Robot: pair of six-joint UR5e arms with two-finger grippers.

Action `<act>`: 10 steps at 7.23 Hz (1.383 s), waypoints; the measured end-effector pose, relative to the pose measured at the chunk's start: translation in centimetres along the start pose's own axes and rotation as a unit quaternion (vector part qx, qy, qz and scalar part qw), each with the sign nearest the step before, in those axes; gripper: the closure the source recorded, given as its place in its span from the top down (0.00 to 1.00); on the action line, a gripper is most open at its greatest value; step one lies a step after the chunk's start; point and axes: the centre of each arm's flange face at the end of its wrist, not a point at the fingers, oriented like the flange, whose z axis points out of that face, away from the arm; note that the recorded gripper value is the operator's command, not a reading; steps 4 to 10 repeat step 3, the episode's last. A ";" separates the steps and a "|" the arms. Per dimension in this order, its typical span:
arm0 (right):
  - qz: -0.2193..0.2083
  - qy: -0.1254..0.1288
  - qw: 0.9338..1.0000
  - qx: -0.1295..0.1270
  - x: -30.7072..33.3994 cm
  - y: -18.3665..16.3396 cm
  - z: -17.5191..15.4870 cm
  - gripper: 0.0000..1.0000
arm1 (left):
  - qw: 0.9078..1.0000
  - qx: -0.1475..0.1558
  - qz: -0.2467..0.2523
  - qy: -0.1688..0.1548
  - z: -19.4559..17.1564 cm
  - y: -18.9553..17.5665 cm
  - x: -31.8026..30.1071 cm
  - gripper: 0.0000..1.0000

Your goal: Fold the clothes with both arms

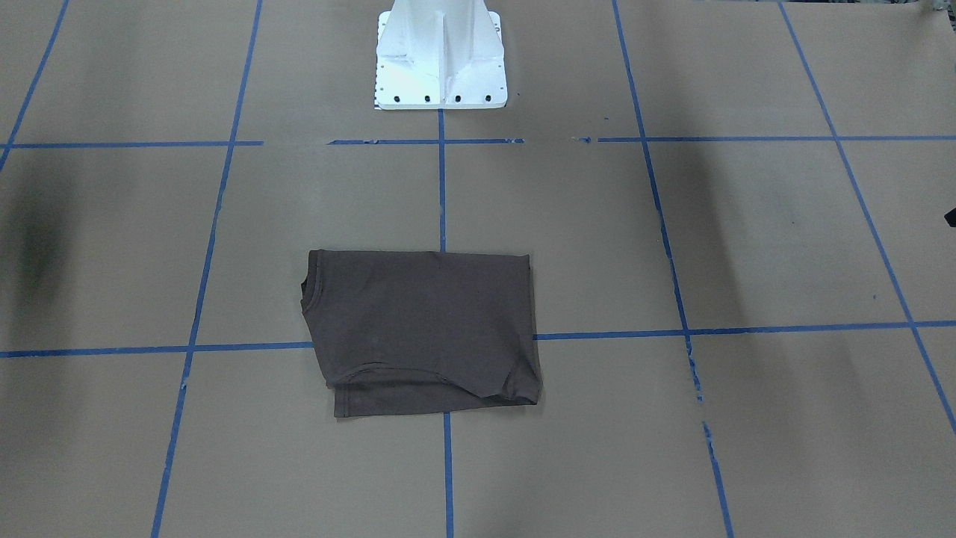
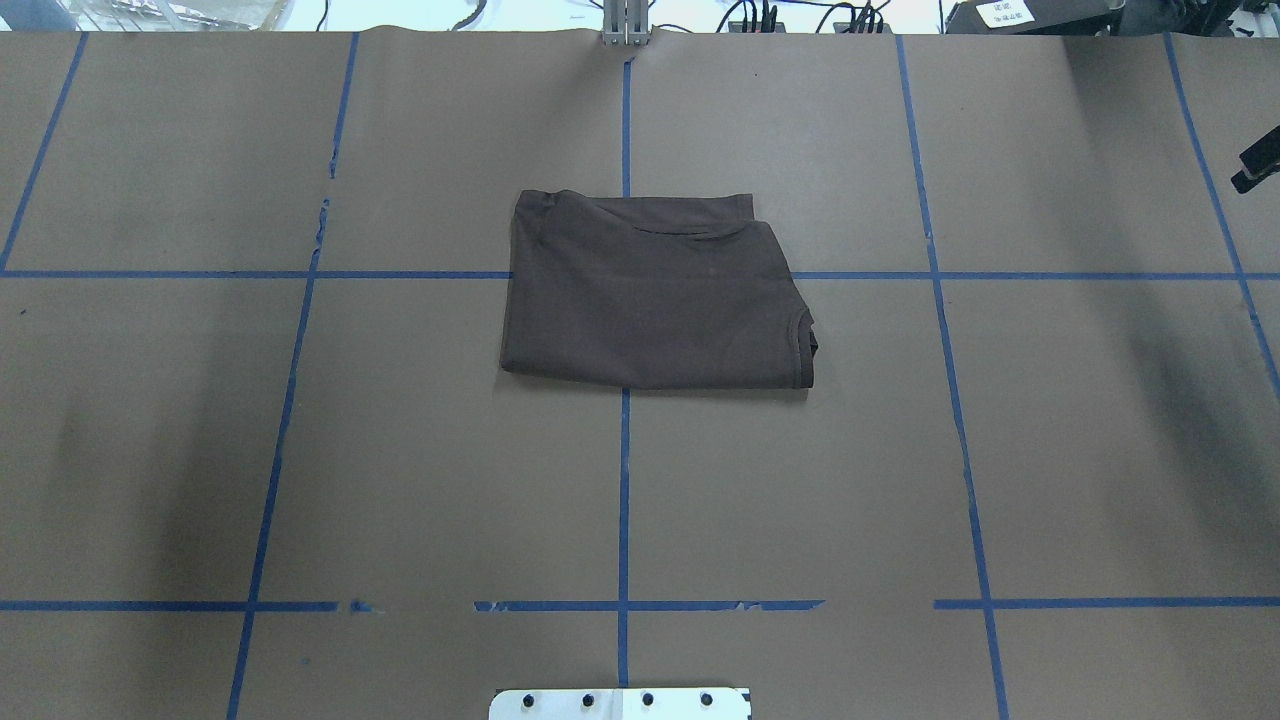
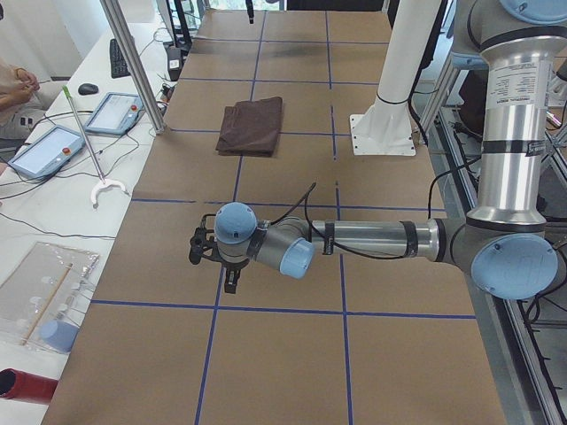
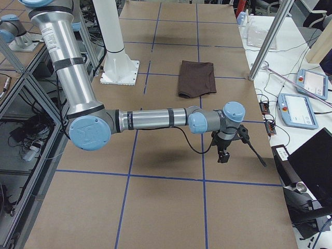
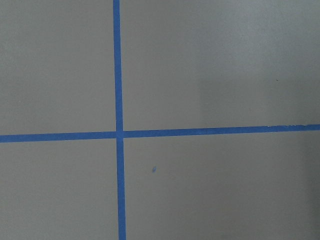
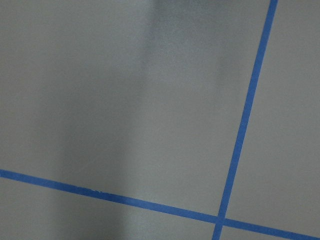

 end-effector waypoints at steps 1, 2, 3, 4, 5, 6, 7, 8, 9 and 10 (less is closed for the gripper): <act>-0.004 -0.006 1.000 -0.002 -0.6 -0.1 0.3 1.00 | 1.000 0.004 0.004 0.002 -0.3 -0.2 0.4 1.00; -0.007 -0.015 1.000 -0.005 -1.2 -0.1 0.6 1.00 | 1.000 -0.001 -0.003 0.003 -0.1 0.6 0.0 1.00; -0.007 -0.023 1.000 -0.008 -1.5 -0.1 0.9 1.00 | 1.000 -0.009 -0.013 0.005 0.2 1.8 -0.8 1.00; -0.007 -0.023 1.000 -0.008 -1.5 -0.1 0.9 1.00 | 1.000 -0.009 -0.013 0.005 0.2 1.8 -0.8 1.00; -0.007 -0.023 1.000 -0.008 -1.5 -0.1 0.9 1.00 | 1.000 -0.009 -0.013 0.005 0.2 1.8 -0.8 1.00; -0.007 -0.023 1.000 -0.008 -1.5 -0.1 0.9 1.00 | 1.000 -0.009 -0.013 0.005 0.2 1.8 -0.8 1.00; -0.007 -0.023 1.000 -0.008 -1.5 -0.1 0.9 1.00 | 1.000 -0.009 -0.013 0.005 0.2 1.8 -0.8 1.00; -0.007 -0.023 1.000 -0.008 -1.5 -0.1 0.9 1.00 | 1.000 -0.009 -0.013 0.005 0.2 1.8 -0.8 1.00; -0.007 -0.023 1.000 -0.008 -1.5 -0.1 0.9 1.00 | 1.000 -0.009 -0.013 0.005 0.2 1.8 -0.8 1.00; -0.007 -0.023 1.000 -0.008 -1.5 -0.1 0.9 1.00 | 1.000 -0.009 -0.013 0.005 0.2 1.8 -0.8 1.00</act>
